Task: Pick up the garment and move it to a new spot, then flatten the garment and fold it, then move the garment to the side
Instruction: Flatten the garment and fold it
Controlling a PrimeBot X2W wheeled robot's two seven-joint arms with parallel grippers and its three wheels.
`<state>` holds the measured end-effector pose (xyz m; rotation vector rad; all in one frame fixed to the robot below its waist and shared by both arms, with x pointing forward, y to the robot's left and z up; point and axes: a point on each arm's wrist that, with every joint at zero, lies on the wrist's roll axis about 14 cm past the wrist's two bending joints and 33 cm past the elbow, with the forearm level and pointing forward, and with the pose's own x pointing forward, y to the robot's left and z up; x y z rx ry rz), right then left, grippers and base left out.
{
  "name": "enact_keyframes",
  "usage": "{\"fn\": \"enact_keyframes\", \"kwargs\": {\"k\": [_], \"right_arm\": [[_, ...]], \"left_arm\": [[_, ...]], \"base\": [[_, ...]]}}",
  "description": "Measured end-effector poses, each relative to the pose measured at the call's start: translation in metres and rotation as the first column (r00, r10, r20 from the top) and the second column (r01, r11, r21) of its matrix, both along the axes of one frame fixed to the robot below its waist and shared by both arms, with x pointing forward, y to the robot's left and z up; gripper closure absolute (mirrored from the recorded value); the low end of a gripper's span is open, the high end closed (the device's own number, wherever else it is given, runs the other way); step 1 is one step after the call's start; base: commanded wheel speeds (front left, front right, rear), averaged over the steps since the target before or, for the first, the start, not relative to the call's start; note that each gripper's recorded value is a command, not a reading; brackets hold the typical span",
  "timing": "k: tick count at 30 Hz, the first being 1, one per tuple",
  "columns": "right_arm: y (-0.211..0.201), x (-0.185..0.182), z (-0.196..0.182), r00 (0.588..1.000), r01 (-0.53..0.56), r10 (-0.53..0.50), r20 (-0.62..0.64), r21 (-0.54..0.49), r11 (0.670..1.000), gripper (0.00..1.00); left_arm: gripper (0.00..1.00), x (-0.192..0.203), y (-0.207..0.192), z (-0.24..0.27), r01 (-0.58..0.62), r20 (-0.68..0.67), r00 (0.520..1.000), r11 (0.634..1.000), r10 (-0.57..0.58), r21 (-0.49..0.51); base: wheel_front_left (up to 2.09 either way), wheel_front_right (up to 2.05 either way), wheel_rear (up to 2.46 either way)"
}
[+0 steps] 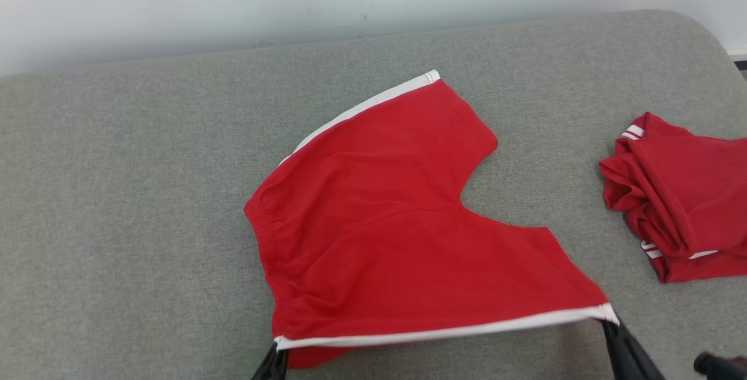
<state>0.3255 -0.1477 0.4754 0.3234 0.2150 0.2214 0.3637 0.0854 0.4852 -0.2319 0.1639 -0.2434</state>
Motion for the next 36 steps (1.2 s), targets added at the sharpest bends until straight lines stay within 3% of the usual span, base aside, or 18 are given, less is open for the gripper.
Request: {"fn": "enact_keyframes", "kwargs": {"k": [12, 20, 29, 36], "right_arm": [[0.0, 0.085, 0.046, 0.975, -0.054, 0.07, 0.211, -0.08, 0.995, 1.0], [0.016, 0.152, 0.052, 0.952, -0.141, 0.177, 0.25, -0.153, 0.978, 1.0], [0.046, 0.238, 0.028, 0.935, -0.249, 0.294, 0.199, -0.224, 0.942, 1.0], [0.072, 0.267, -0.011, 0.925, -0.328, 0.363, 0.115, -0.241, 0.913, 1.0]], "left_arm": [[1.0, 0.042, -0.013, 0.04, 0.003, 0.149, 0.989, 0.999, 0.004, -0.052], [1.0, 0.079, -0.01, 0.051, -0.023, 0.208, 0.977, 0.997, 0.038, -0.073], [1.0, 0.129, 0.002, 0.035, -0.064, 0.214, 0.974, 0.996, 0.075, -0.057], [1.0, 0.148, 0.016, 0.009, -0.114, 0.164, 0.979, 0.992, 0.121, -0.047]], "base": [[0.0, 0.0, 0.0], [0.0, 0.0, 0.0], [0.0, 0.0, 0.0], [0.0, 0.0, 0.0]]}}
